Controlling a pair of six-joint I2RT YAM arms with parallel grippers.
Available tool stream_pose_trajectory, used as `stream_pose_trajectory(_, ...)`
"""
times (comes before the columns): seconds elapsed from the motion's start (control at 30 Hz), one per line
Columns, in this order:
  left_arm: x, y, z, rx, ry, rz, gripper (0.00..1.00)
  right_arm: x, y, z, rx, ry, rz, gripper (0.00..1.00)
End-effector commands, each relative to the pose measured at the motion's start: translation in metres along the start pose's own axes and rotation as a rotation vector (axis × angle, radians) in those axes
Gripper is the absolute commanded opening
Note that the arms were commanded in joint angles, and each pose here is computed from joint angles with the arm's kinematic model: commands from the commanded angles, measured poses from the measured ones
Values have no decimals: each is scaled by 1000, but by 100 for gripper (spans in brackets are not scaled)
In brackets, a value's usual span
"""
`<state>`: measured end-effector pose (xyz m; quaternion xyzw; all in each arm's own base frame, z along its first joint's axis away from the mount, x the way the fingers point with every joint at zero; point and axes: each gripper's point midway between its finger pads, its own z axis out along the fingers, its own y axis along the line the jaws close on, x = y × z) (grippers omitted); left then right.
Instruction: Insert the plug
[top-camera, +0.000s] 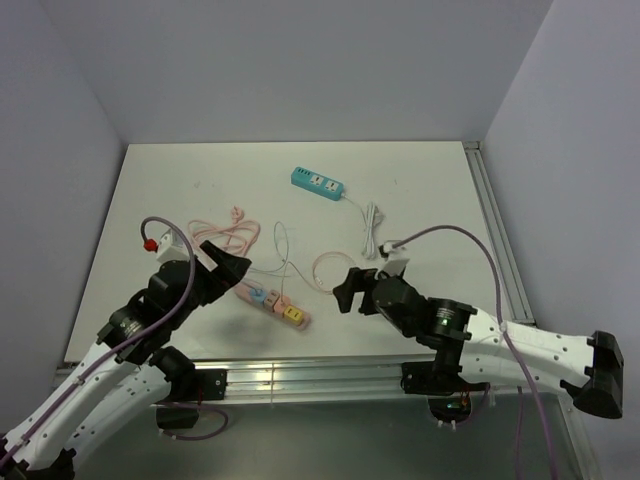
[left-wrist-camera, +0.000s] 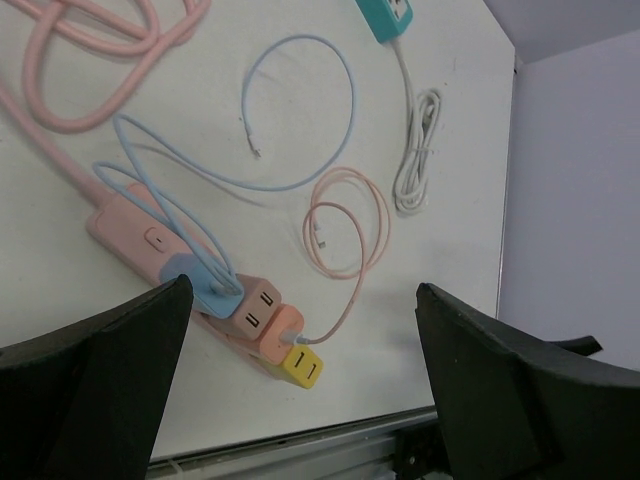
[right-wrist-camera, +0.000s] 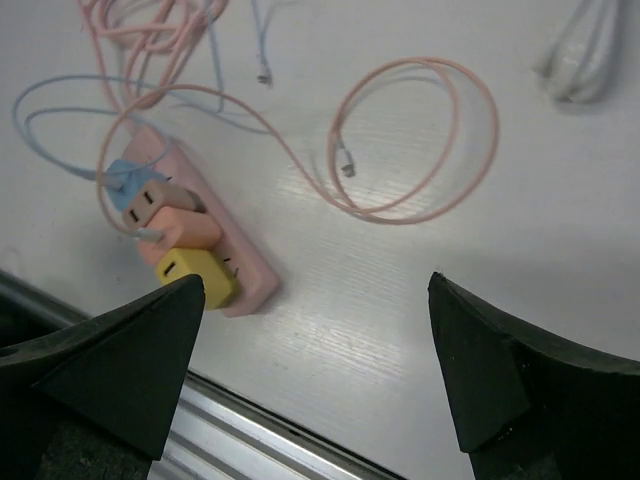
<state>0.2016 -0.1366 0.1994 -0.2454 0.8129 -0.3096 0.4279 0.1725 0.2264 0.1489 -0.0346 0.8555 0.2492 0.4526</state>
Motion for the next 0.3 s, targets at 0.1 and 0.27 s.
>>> stream_pose_trajectory(0.1, 23, -17, -1, 163, 90, -27, 99, 9, -41, -11, 41, -109, 288, 100)
stream_pose_trajectory(0.27, 39, -33, -6, 331, 137, -62, 100, 9, -36, -26, -125, -163, 363, 100)
